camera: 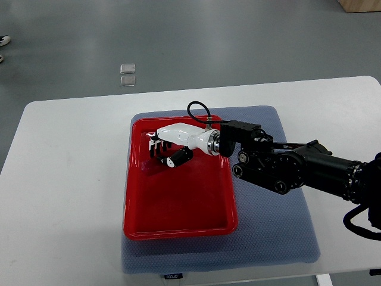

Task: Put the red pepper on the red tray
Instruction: 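Lower the pepper into the tray and open the right hand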

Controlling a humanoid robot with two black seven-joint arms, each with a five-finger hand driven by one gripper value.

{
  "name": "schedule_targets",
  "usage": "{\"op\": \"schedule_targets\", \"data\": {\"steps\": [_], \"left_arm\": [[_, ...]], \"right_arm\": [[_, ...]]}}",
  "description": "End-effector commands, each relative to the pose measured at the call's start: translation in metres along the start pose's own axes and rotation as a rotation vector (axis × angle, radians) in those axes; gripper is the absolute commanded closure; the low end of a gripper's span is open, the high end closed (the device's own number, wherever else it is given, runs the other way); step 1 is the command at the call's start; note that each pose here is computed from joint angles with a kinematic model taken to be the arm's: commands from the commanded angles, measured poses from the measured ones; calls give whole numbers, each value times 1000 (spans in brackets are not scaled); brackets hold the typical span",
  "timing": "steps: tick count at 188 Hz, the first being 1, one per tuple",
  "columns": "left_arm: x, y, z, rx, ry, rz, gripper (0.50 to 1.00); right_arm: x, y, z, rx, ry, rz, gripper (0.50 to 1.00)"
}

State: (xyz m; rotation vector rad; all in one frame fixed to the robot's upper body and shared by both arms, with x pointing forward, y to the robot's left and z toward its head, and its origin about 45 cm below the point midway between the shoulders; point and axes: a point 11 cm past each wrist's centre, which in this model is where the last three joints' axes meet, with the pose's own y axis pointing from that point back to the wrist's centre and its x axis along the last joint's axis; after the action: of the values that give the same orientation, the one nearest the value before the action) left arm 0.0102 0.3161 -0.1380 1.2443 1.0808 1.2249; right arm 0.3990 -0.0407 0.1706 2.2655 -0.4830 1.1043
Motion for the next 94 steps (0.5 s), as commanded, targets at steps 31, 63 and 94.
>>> {"op": "schedule_targets", "data": {"steps": [31,63,94], "left_arm": [[0,0,0,0,-1,0,500],[0,0,0,0,-1,0,500],[0,0,0,0,-1,0,500]], "right_arm": [[-2,1,1,-3,-4,2,816],[17,5,7,-13,3,33,642],[77,19,15,-28,-27,151,640]]}}
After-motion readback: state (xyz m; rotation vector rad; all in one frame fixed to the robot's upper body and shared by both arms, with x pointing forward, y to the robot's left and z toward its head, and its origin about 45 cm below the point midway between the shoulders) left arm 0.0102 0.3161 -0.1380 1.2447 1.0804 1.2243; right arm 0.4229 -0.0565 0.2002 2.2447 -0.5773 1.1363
